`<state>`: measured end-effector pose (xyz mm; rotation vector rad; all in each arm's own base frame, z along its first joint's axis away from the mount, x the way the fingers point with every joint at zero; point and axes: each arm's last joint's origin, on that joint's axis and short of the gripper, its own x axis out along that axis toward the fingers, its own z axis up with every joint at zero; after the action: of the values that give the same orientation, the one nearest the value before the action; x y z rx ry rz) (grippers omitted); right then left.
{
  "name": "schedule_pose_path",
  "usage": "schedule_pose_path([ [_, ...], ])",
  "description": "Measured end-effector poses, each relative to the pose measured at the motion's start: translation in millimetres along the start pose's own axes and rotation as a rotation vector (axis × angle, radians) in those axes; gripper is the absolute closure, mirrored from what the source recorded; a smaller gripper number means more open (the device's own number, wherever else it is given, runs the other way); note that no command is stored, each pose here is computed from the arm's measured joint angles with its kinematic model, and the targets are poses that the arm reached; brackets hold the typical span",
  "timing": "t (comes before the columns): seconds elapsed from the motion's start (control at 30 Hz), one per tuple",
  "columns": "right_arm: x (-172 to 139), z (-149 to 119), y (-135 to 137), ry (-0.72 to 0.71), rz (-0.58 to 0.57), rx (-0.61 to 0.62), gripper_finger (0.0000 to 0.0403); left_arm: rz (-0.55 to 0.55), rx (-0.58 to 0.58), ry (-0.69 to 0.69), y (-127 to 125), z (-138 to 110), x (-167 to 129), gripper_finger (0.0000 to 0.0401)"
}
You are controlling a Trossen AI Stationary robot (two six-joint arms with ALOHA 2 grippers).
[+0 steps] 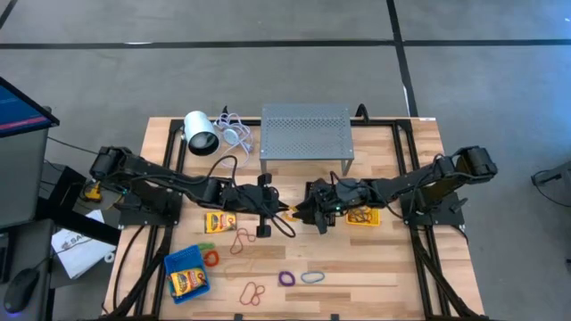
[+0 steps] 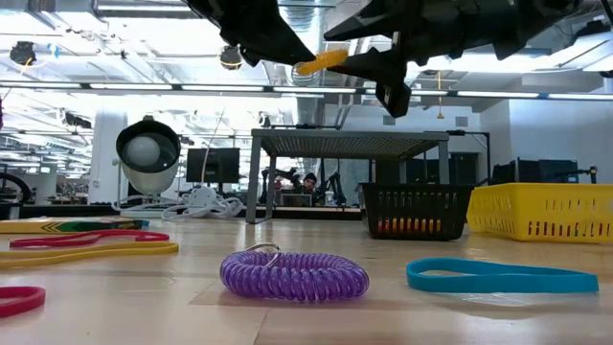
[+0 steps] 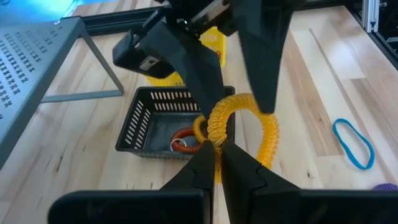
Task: Pick & Place Office Desk Supplies
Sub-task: Put the yellow spring keychain into the black basket
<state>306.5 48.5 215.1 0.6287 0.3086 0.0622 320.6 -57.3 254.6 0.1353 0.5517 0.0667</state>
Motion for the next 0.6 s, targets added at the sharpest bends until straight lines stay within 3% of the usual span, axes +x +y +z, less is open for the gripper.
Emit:
schedule_pose_path([
  [0.2,0.0,-0.6,-1.5,0.01,-0.011,-0.056,0.038,-0.004,0.001,0.002,-0.1,-0.2,0.0,0.0396],
  [0.4,0.0,-1.1,-1.6,0.016,-0.011,-0.058,0.0391,-0.003,-0.001,-0.005,-0.1,0.5,0.0,0.0394],
  [0.6,0.0,-1.3,-1.5,0.022,-0.005,-0.071,0.0399,-0.002,-0.008,-0.03,0.0,2.9,0.0,0.0363],
])
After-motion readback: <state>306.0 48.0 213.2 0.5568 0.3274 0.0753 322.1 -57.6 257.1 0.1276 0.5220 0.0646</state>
